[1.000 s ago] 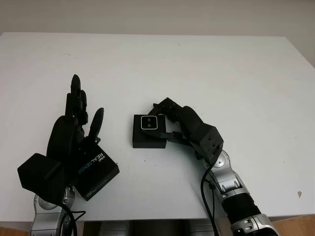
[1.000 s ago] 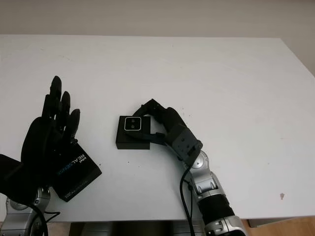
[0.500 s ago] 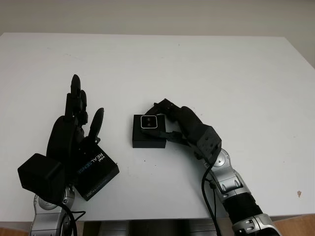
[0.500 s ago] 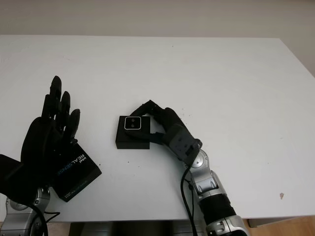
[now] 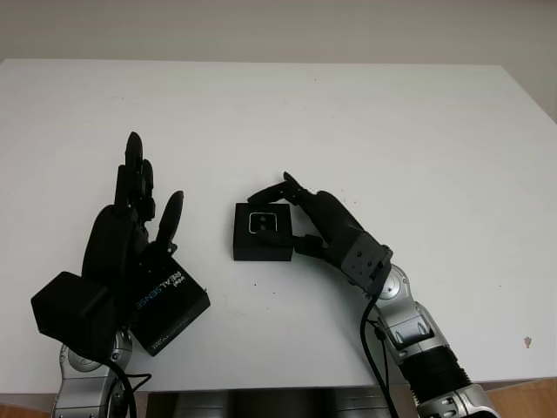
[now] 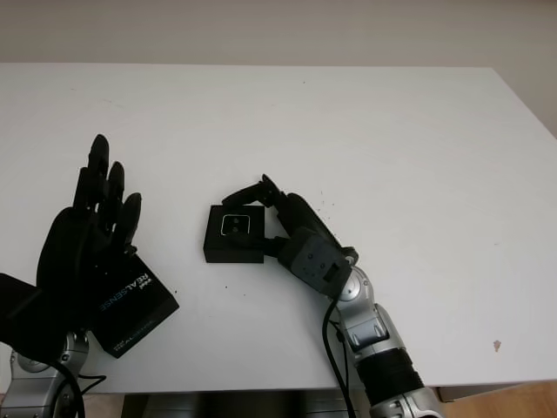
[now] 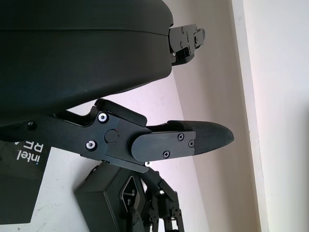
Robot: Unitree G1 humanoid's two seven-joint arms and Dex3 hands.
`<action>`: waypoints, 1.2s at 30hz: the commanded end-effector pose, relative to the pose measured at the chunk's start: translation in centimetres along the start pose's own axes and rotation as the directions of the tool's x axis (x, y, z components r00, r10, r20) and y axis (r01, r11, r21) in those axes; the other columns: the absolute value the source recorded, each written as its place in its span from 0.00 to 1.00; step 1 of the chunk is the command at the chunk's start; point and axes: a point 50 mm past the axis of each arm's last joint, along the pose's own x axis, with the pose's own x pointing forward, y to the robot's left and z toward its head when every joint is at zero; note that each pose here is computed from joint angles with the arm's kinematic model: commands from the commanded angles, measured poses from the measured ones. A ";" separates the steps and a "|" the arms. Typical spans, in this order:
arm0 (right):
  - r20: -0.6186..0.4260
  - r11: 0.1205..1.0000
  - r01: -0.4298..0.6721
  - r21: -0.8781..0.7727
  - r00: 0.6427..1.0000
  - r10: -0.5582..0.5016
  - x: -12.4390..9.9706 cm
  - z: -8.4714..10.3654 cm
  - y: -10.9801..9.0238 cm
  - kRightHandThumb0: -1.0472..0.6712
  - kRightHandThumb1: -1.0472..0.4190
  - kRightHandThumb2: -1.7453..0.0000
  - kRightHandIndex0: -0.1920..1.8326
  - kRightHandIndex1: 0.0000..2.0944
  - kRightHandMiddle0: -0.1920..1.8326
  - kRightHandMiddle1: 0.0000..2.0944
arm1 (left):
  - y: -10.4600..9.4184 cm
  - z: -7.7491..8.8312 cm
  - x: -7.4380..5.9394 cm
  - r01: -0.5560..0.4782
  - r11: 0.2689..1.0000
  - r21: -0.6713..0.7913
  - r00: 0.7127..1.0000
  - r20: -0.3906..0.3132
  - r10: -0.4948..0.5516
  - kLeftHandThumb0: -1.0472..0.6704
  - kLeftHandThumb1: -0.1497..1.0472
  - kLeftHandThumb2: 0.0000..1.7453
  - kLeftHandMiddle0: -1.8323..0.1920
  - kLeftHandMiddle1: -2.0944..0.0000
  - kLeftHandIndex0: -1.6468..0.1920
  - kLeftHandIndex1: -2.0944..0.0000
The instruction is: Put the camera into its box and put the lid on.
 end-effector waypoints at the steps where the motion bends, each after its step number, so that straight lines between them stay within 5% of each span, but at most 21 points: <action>1: -0.018 1.000 0.002 0.005 1.000 -0.001 -0.4 -0.3 -0.1 0.26 0.06 0.97 0.07 0.02 0.18 0.18 | 0.1 0.4 0.0 0.000 1.000 0.007 1.000 0.023 0.000 0.20 1.00 0.27 0.98 0.97 0.98 0.97; 7: -0.006 0.999 0.032 0.040 0.999 -0.031 -0.7 -0.1 -0.6 0.25 0.05 0.97 0.07 0.02 0.13 0.13 | 0.3 0.5 -0.1 0.005 1.000 0.030 1.000 0.024 -0.006 0.20 1.00 0.27 0.98 0.98 0.99 0.98; 11: 0.038 0.948 0.133 0.290 0.988 -0.150 -1.2 0.8 -2.0 0.18 0.00 0.90 0.06 0.02 0.08 0.08 | 1.2 1.4 0.3 0.005 0.998 0.063 0.999 0.044 -0.008 0.20 1.00 0.26 0.98 0.98 0.98 0.97; 16: 0.093 0.901 0.197 0.388 0.964 -0.250 -1.9 2.5 -4.7 0.19 0.00 0.81 0.10 0.04 0.09 0.06 | 3.5 3.3 1.4 0.000 0.983 0.185 0.992 0.121 -0.023 0.21 1.00 0.25 0.97 0.97 0.97 0.97; 23: 0.139 0.866 0.206 0.456 0.944 -0.298 -2.6 4.1 -7.8 0.21 0.00 0.77 0.09 0.03 0.09 0.06 | 7.1 6.1 2.9 -0.008 0.956 0.295 0.972 0.225 -0.062 0.24 1.00 0.19 0.89 0.95 0.89 0.94; 25: 0.123 0.868 0.220 0.446 0.945 -0.303 -2.7 3.9 -8.1 0.20 0.00 0.79 0.09 0.03 0.08 0.06 | 8.4 6.8 3.2 -0.018 0.939 0.344 0.966 0.248 -0.073 0.24 1.00 0.16 0.79 0.95 0.81 0.92; 29: 0.100 0.876 0.221 0.428 0.952 -0.289 -2.9 3.7 -8.3 0.20 0.00 0.79 0.08 0.03 0.08 0.06 | 9.7 7.6 3.5 0.014 0.925 0.379 0.970 0.220 -0.105 0.27 0.99 0.07 0.71 0.96 0.72 0.92; 32: 0.088 0.882 0.219 0.416 0.956 -0.279 -3.2 3.4 -8.5 0.22 0.00 0.78 0.08 0.02 0.07 0.05 | 10.5 8.8 3.6 0.088 0.814 0.574 0.957 0.179 -0.229 0.36 0.90 0.02 0.66 0.96 0.70 0.93; 36: 0.078 0.879 0.221 0.423 0.957 -0.278 -3.5 3.2 -9.1 0.24 0.00 0.77 0.07 0.02 0.07 0.05 | 10.8 10.9 3.5 0.320 0.387 0.865 0.891 -0.136 -0.433 0.39 0.85 0.03 0.80 0.99 0.82 0.98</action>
